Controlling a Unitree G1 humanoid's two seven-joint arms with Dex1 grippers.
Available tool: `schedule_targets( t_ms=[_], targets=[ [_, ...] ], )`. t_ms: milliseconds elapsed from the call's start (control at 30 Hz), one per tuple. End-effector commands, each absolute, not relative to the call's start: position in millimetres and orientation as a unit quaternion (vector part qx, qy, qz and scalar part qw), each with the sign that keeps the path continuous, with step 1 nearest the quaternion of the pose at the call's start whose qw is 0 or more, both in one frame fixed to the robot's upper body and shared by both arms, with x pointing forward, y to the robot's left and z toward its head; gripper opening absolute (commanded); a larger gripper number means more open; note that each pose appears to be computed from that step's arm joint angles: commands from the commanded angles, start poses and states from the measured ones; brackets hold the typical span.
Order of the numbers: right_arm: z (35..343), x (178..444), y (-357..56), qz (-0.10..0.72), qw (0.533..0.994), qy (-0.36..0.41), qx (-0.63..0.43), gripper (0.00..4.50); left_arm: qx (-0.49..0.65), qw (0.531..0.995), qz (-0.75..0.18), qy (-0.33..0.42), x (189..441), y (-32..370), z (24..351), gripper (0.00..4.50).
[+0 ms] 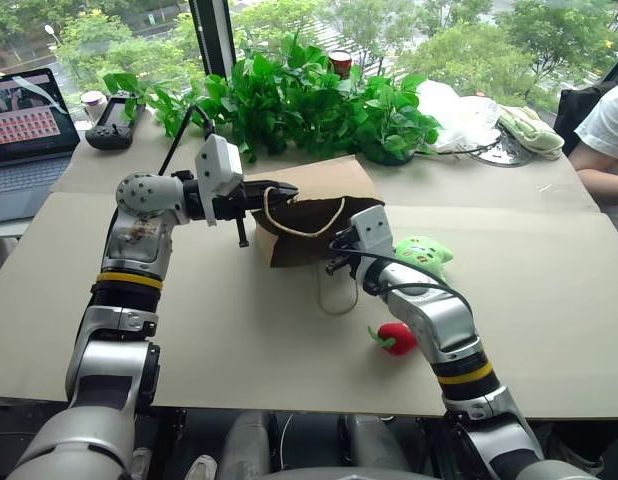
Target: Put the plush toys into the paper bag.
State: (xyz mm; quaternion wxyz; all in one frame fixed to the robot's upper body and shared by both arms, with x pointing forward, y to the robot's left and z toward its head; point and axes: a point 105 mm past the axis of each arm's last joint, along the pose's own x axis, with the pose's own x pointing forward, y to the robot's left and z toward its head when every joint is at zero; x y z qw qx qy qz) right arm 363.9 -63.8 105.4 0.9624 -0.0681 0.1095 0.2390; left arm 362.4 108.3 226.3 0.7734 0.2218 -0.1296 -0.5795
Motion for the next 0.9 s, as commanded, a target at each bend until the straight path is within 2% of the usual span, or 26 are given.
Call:
schedule_targets(
  t_ms=[33,300,600,700,900],
  targets=[
    [105,365,-65,0.234,0.962,0.108,-0.091,0.04,0.203,0.783,-0.565,-0.163,363,109,250,0.00],
    [78,358,-69,0.236,0.945,0.148,-0.173,0.04,0.151,0.806,-0.547,-0.168,367,109,265,0.00],
    [77,358,-66,0.244,0.941,0.151,-0.179,0.04,0.136,0.814,-0.540,-0.167,367,106,266,0.00],
    [91,361,-67,0.238,0.948,0.129,-0.170,0.04,0.136,0.814,-0.541,-0.163,367,106,263,0.00],
    [155,352,-61,0.272,0.959,0.046,-0.070,0.04,0.135,0.816,-0.540,-0.156,367,106,257,0.00]
  ],
)
